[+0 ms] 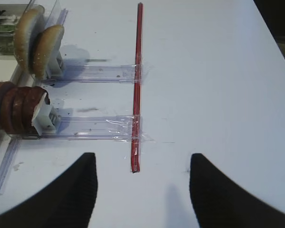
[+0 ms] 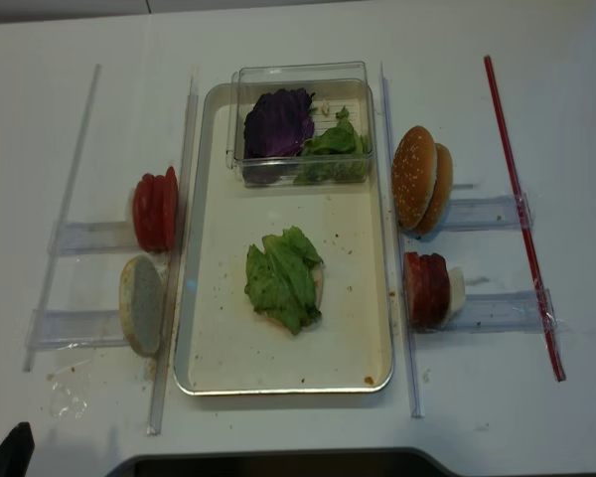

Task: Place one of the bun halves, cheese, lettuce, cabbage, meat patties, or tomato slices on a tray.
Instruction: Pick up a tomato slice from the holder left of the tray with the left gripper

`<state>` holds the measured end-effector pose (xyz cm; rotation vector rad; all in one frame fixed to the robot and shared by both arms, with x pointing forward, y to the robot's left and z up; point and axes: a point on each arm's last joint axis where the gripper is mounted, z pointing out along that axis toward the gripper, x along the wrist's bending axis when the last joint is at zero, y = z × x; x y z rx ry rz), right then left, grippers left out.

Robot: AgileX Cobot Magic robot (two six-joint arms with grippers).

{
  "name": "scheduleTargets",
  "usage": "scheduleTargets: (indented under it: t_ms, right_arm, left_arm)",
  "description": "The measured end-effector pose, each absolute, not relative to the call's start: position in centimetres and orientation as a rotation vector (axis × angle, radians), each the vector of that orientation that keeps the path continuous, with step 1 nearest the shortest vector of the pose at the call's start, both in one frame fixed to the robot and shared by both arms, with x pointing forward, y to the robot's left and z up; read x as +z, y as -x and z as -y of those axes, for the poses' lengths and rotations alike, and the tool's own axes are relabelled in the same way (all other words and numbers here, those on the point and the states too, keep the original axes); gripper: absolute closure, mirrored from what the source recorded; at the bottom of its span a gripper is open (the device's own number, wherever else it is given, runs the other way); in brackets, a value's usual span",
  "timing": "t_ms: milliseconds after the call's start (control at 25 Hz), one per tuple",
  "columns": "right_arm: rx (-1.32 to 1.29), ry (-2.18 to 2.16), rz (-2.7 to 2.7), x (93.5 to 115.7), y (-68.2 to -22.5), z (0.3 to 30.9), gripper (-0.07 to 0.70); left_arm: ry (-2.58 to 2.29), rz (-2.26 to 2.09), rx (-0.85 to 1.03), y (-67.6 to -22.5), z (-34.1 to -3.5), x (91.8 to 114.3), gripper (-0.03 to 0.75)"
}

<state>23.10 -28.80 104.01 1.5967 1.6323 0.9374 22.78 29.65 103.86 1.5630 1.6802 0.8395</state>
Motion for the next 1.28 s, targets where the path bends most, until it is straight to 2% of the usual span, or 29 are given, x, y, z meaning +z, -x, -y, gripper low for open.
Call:
scheduleTargets:
  t_ms: [600, 760, 1000, 1280]
  right_arm:
    - [0.936, -1.595, -1.634, 104.0, -23.1, 28.8, 0.187]
    - [0.935, -1.593, -1.635, 104.0, -23.1, 28.8, 0.187]
    - [0.936, -1.595, -1.634, 104.0, -23.1, 28.8, 0.187]
    - [0.936, -1.595, -1.634, 104.0, -23.1, 28.8, 0.187]
  left_arm:
    - [-1.55, -1.666, 0.854, -22.6, -29.6, 104.3, 0.25]
    - [-1.538, -1.651, 0.868, -22.4, -29.6, 105.6, 0.25]
    - [-1.654, -1.634, 0.867, -24.0, -29.7, 108.7, 0.25]
    - [-1.775, -1.547, 0.802, -26.0, -29.7, 111.3, 0.25]
